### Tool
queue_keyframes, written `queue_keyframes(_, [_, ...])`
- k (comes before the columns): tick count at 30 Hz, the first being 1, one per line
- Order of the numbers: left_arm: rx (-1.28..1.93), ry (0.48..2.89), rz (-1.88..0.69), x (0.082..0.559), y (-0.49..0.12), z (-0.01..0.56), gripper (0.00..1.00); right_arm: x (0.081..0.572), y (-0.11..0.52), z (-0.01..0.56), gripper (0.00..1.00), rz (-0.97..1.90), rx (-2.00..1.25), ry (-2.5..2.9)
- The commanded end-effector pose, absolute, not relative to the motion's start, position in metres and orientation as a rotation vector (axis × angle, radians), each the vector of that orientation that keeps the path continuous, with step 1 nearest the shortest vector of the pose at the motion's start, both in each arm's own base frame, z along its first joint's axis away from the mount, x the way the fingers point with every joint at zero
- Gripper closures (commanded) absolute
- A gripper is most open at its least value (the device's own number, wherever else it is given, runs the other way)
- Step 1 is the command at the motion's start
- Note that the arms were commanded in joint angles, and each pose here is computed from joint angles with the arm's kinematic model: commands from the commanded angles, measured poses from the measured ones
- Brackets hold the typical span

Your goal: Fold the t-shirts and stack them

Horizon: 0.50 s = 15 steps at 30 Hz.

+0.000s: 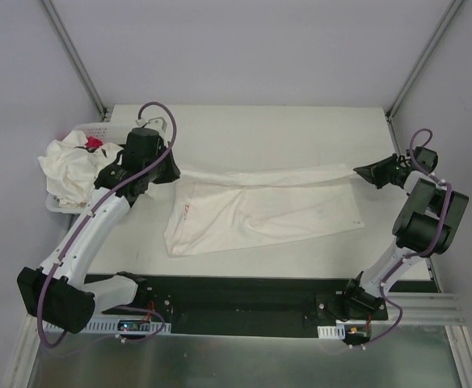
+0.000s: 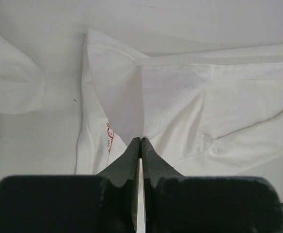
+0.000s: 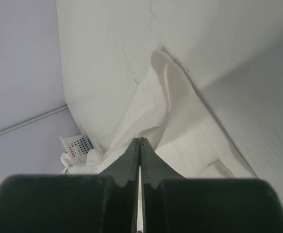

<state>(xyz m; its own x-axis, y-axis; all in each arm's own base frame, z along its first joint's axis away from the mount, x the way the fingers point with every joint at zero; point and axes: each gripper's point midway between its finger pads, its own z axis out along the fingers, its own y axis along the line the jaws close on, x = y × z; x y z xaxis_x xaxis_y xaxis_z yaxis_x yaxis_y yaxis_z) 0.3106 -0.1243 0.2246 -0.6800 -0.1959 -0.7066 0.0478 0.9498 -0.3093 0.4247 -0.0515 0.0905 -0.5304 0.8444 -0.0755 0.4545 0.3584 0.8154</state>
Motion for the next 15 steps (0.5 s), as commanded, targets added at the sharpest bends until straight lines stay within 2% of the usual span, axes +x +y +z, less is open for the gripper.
queue_keyframes(1, [-0.126,2.278,-0.373,0.297,-0.118,0.227,1.00,0.423,-0.058,0.107,0.99,1.010,1.085,2.110])
queue_keyframes(15, [-0.123,2.365,-0.387,0.282,-0.124,0.195,1.00,0.406,-0.054,0.093,0.99,0.986,1.086,2.143])
